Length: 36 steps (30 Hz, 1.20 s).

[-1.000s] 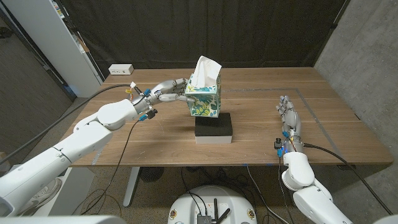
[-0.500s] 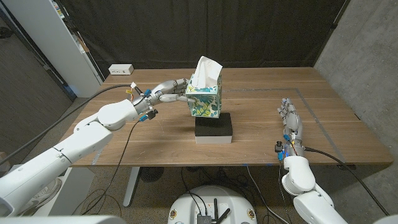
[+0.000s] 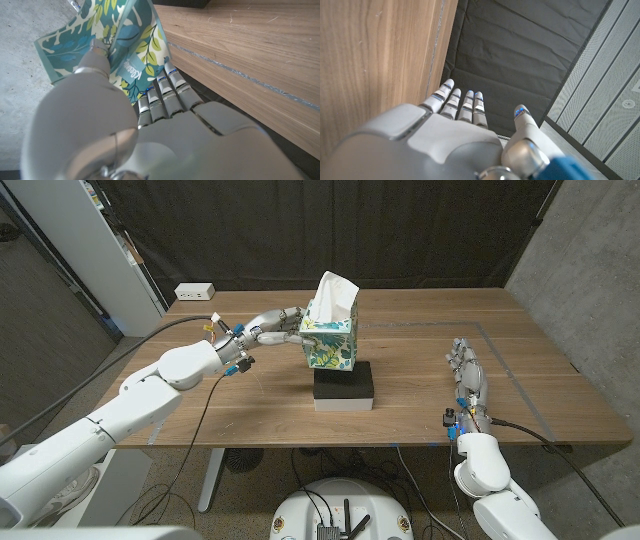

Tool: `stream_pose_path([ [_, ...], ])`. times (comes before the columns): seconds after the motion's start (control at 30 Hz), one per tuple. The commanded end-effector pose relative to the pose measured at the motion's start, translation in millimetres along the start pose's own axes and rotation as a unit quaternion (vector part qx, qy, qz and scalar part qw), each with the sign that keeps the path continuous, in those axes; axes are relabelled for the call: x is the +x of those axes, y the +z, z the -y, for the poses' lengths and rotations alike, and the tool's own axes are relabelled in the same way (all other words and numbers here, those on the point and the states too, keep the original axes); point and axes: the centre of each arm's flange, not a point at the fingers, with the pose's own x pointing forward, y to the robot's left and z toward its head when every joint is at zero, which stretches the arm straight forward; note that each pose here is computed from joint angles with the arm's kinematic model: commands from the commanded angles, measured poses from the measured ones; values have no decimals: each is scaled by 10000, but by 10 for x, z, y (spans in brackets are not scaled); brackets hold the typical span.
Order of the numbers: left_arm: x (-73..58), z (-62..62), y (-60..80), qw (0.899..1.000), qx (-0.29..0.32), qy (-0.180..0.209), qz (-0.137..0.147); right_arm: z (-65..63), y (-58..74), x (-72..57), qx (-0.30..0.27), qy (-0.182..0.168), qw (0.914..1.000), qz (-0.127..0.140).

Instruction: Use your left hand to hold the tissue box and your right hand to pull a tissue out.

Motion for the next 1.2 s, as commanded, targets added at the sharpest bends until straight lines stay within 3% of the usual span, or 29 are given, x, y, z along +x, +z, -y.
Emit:
stream_pose_path([
  [0.03,15,19,6,10000,15,-18,31,-40,152,13,29,240,9997,80],
  [0.73,46,20,-17,10000,-9,1,15,-206,493,142,116,786,9962,370],
  [1.0,75,19,-35,10000,-8,2,49,-308,600,154,556,600,9965,143],
  [1.2,83,14,-30,9999,6,17,106,-321,694,204,498,673,9960,312],
])
